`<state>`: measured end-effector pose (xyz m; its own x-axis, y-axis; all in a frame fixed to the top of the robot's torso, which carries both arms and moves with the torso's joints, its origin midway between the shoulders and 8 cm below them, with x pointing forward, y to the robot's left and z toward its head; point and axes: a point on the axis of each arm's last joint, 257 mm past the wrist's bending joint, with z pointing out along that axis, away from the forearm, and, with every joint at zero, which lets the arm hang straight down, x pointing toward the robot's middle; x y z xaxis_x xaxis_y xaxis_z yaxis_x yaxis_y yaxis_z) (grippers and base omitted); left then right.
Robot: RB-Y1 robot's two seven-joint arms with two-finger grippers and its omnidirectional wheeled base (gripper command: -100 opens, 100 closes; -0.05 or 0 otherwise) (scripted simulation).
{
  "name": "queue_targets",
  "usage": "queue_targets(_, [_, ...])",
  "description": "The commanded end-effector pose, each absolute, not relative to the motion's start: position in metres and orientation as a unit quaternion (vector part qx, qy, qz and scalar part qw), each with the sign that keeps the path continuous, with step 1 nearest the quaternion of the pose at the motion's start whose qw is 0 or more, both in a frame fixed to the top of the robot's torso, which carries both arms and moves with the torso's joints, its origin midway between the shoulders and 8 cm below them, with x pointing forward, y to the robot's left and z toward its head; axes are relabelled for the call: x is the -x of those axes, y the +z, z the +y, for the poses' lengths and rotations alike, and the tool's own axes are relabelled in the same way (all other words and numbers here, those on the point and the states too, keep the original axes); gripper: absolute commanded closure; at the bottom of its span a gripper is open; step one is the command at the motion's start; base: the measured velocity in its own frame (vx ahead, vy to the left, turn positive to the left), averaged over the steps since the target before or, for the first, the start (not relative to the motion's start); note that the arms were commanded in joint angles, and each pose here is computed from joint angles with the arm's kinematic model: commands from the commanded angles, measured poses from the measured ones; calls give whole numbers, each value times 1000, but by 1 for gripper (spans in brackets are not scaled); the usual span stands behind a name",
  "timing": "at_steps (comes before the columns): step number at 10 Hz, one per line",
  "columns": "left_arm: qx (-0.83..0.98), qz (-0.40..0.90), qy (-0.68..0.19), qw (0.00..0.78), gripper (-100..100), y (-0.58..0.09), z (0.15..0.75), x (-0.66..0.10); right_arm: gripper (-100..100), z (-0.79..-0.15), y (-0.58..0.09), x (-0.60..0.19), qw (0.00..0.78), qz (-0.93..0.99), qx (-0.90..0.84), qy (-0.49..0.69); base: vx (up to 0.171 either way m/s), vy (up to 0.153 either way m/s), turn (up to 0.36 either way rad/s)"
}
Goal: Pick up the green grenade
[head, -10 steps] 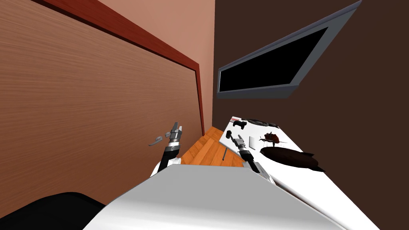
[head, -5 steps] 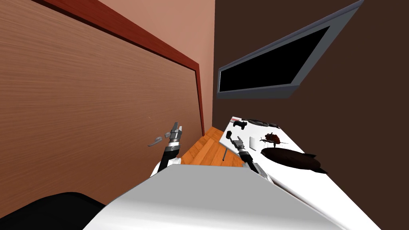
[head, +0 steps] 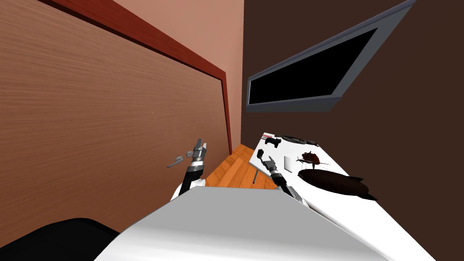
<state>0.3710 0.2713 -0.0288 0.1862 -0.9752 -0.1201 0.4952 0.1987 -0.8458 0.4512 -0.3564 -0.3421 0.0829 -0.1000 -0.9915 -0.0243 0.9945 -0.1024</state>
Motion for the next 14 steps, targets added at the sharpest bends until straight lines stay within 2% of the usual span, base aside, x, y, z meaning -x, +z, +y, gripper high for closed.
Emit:
queue_targets(1, [342, 351, -533, 690, 0, -29, 271, -371, -100, -355, -353, -450, 727, 684, 55, -31, 36, 5, -3])
queue_targets(8, [342, 351, -533, 690, 0, -29, 271, -371, -100, -354, -376, -447, 709, 699, 80, -41, 57, 2, -5])
queue_targets(9, [342, 351, -533, 690, 0, -29, 271, -371, 0, -353, -377, -447, 709, 699, 81, -41, 7, -1, 1])
queue_targets(10, [342, 351, -533, 690, 0, -29, 271, -371, -100, -349, -375, -429, 718, 690, 86, -34, 142, -21, -164])
queue_targets(14, [342, 351, -533, 690, 0, -29, 271, -371, -100, -344, -379, -397, 722, 686, 93, -26, 162, 1, -96])
